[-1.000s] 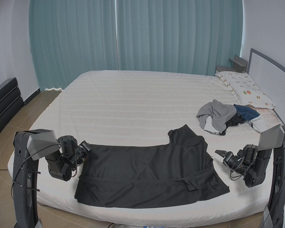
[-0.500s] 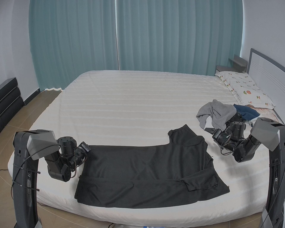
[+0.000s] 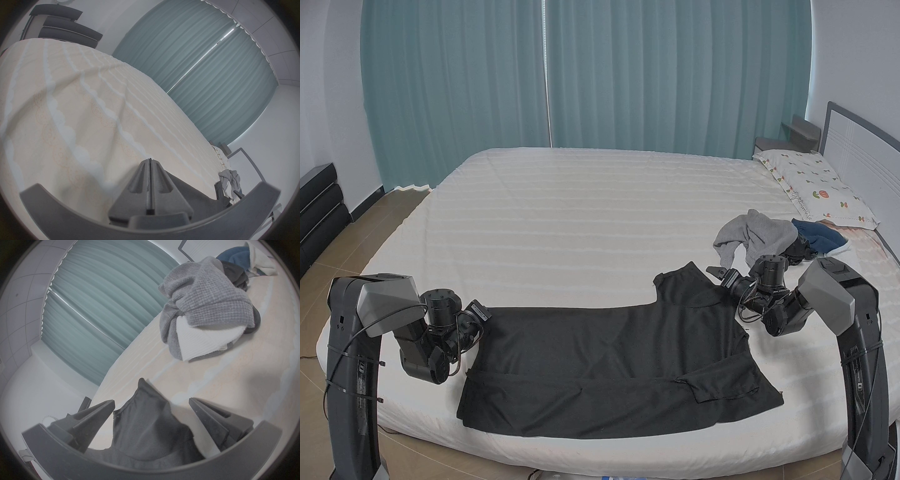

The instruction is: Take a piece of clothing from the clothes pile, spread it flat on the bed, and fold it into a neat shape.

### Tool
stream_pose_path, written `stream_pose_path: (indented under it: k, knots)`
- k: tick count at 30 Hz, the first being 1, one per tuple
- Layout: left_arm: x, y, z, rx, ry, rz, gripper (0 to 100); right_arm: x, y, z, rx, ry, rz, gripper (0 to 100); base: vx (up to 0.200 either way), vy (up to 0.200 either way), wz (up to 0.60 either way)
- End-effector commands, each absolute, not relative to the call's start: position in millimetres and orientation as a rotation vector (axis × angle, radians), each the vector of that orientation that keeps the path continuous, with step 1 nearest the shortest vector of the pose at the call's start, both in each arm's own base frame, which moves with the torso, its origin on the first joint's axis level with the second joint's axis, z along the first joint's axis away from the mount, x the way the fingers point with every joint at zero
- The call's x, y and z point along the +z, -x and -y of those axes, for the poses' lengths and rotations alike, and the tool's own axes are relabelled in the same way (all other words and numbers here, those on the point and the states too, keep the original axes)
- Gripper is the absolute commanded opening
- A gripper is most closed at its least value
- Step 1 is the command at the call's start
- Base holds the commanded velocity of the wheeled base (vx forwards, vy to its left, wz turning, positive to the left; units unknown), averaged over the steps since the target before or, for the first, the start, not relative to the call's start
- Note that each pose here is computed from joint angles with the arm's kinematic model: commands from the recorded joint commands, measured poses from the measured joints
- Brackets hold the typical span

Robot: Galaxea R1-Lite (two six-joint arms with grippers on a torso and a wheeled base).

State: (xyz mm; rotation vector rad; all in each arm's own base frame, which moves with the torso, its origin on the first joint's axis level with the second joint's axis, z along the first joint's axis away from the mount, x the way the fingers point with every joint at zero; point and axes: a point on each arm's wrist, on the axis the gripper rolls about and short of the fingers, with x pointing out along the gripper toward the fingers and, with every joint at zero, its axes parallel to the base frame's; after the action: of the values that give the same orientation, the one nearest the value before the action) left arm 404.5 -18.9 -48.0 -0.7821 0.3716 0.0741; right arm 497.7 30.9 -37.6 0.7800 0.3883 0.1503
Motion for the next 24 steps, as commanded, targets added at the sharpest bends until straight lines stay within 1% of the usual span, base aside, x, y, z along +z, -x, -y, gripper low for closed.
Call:
stream_pose_path:
  k: [1, 6, 15, 16, 24]
  knots:
    - [-48.4, -404.6, 18.7, 0.075, 0.783, -0.372, 0, -46.2, -499.9, -26.6, 0.141, -0.783, -0.389, 100, 0.000, 0.000, 0.00]
    - [-48.4, -404.6, 18.7, 0.073, 0.783, -0.372, 0, -47.1, -496.8, -23.4, 0.130, -0.783, -0.398, 100, 0.000, 0.000, 0.00]
    - [-48.3, -405.5, 18.7, 0.073, 0.785, -0.369, 0, -36.8, -487.9, -23.3, 0.139, -0.779, -0.414, 100, 0.000, 0.000, 0.00]
    - [-48.3, -405.5, 18.1, 0.074, 0.785, -0.369, 0, -37.1, -487.6, -23.3, 0.139, -0.779, -0.415, 0, 0.000, 0.000, 0.00]
    - [-46.9, -406.9, 17.6, 0.073, 0.785, -0.362, 0, -26.3, -478.2, -18.7, 0.134, -0.759, -0.429, 0, 0.000, 0.000, 0.00]
